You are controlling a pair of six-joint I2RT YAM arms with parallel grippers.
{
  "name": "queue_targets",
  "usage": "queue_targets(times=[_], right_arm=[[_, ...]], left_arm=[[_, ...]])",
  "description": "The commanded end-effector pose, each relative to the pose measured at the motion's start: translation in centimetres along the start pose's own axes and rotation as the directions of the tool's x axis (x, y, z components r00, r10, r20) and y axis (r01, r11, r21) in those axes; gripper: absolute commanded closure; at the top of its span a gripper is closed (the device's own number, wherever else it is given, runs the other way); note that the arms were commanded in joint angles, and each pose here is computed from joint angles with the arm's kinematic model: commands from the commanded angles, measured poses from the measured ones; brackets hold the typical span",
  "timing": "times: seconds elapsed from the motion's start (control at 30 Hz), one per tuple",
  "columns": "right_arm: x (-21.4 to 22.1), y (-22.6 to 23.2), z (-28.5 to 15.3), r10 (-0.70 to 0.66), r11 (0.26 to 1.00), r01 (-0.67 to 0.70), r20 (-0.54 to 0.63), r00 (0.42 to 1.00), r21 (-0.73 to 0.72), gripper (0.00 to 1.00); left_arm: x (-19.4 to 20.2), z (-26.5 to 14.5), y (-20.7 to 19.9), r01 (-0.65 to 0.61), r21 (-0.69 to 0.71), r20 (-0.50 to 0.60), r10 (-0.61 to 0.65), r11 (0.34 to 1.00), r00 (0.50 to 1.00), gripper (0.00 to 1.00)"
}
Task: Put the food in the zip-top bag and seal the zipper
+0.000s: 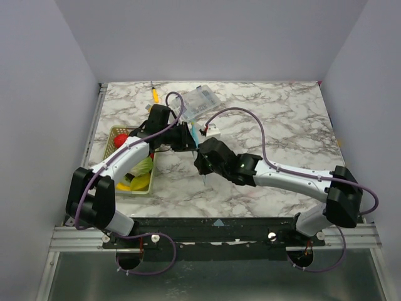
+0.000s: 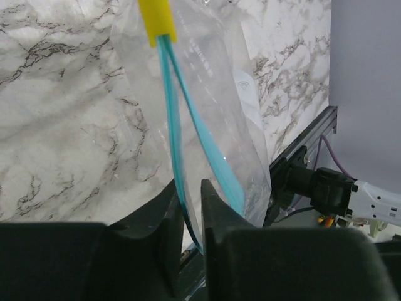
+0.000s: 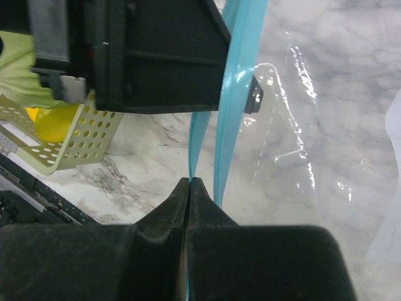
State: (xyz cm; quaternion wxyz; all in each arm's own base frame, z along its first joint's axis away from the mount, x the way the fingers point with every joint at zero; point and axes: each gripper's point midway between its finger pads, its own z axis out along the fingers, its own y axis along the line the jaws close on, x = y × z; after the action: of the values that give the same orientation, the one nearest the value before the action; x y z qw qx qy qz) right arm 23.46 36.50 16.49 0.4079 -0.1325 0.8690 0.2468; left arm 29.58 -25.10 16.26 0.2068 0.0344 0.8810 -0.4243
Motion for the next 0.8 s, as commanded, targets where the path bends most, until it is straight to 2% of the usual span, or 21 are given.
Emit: queue_targets(times=[0.0, 0.07, 0.1, 0.2, 0.27, 0.33, 0.47, 0.63, 0.77], right_arm=[[-0.2, -0.4, -0.5, -0.007, 0.993, 0.011, -0.038, 0.999, 0.117, 0.94], [-0.4, -0.6, -1.1, -0.001, 0.988, 0.009, -0.056, 0.998, 0.154, 0.86], [-0.6, -0.5, -1.4, 0.005, 0.987, 0.004, -0.055, 0.998, 0.163, 0.78], [-1.2, 0.4, -3.0, 0.014, 0.989, -0.005, -0.056, 0.998, 0.147, 0.55], [-2.0, 1.3, -4.2, 0.017, 0.993, -0.012, -0.043, 0.999, 0.118, 0.45], [-3.2, 1.8, -5.5, 0.027, 0.993, -0.025, -0.013, 1.000, 0.113, 0.40], [-5.1, 1.5, -6.9, 0.049, 0.987, -0.054, 0.036, 0.998, 0.151, 0.39], [-5.8, 0.6, -6.8, -0.007, 0.962, -0.006, 0.044, 0.999, 0.274, 0.39], [-6.1, -1.6, -6.4, -0.074, 0.876, 0.029, 0.074, 0.994, 0.481, 0.46]], left_arm=[[-0.5, -0.4, -0.8, -0.052, 0.007, 0.007, 0.052, 0.999, 0.999, 0.89], [-0.3, -0.5, -1.1, -0.059, 0.017, 0.006, 0.059, 0.998, 0.998, 0.98], [-0.3, -0.6, -1.2, -0.062, 0.020, 0.008, 0.062, 0.998, 0.998, 1.00], [-0.5, -1.0, -1.6, -0.080, 0.026, 0.020, 0.079, 0.996, 0.997, 1.00], [-0.4, -1.2, -1.5, -0.092, 0.013, 0.024, 0.091, 0.996, 0.996, 1.00], [-0.4, -1.4, -1.5, -0.098, 0.008, 0.026, 0.098, 0.995, 0.995, 1.00], [-0.5, -1.5, -1.9, -0.103, 0.016, 0.033, 0.102, 0.995, 0.994, 1.00], [-0.5, -1.7, -2.2, -0.100, 0.029, 0.027, 0.099, 0.995, 0.995, 1.00], [-0.4, -1.7, -2.4, -0.098, 0.039, 0.027, 0.097, 0.994, 0.995, 1.00]])
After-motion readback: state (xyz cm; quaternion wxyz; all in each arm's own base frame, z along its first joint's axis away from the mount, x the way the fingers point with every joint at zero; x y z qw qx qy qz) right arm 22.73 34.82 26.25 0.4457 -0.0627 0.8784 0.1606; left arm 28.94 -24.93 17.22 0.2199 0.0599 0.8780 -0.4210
